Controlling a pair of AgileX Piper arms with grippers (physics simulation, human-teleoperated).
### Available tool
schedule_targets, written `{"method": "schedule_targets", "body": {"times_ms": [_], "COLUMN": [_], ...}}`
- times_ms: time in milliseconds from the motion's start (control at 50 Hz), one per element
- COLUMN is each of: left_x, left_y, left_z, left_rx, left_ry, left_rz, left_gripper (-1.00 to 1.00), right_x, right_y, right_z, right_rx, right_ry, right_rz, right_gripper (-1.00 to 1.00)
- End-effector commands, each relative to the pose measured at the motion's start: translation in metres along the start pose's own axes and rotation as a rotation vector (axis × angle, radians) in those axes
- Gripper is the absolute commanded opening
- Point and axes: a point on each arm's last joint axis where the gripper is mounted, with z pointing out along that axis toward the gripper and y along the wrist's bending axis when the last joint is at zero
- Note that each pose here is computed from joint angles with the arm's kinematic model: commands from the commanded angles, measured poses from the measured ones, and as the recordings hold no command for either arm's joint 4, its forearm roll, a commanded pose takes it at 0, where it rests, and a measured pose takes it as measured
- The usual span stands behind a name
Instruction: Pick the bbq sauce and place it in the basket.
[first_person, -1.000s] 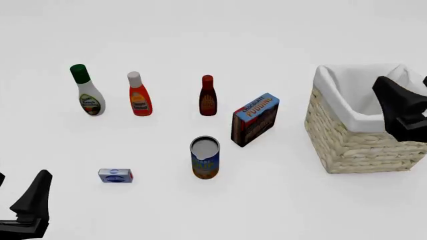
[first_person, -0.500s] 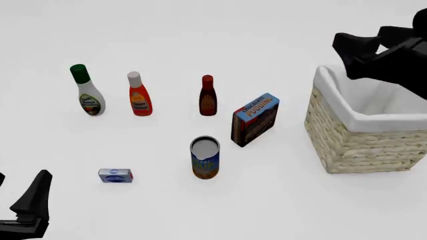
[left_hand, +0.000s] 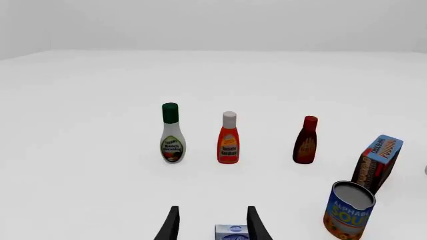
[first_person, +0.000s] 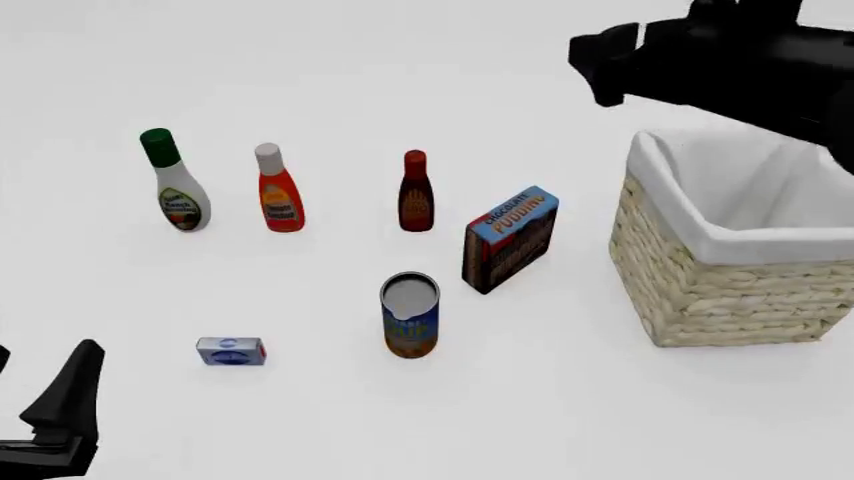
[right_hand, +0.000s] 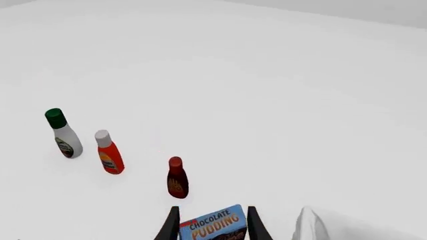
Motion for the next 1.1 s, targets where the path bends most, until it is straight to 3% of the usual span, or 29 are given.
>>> {"method": "schedule_targets", "body": {"times_ms": [20,380,720,1100], "left_x": [0.000,0.000,0.000,0.000], "left_y": [0.000,0.000,0.000,0.000], "left_z": [0.000,0.000,0.000,0.000], "left_rx": [0.000,0.000,0.000,0.000], "left_ry": [0.000,0.000,0.000,0.000], "left_rz": [0.000,0.000,0.000,0.000], "left_gripper": [1.00,1.00,1.00,1.00], "right_x": [-0.013,-0.015,0.002,0.026], "right_y": [0.021,0.041,0.054,0.067], "right_z": [0.042,0.097,0.165,0.217], "right_rx": [-0.069,-0.117,-0.136,-0.152], "right_ry": [0.063,0.161,0.271,0.334], "right_rz": [-0.010,-0.064,-0.088,-0.113], "right_gripper": [1.00,1.00,1.00,1.00]}}
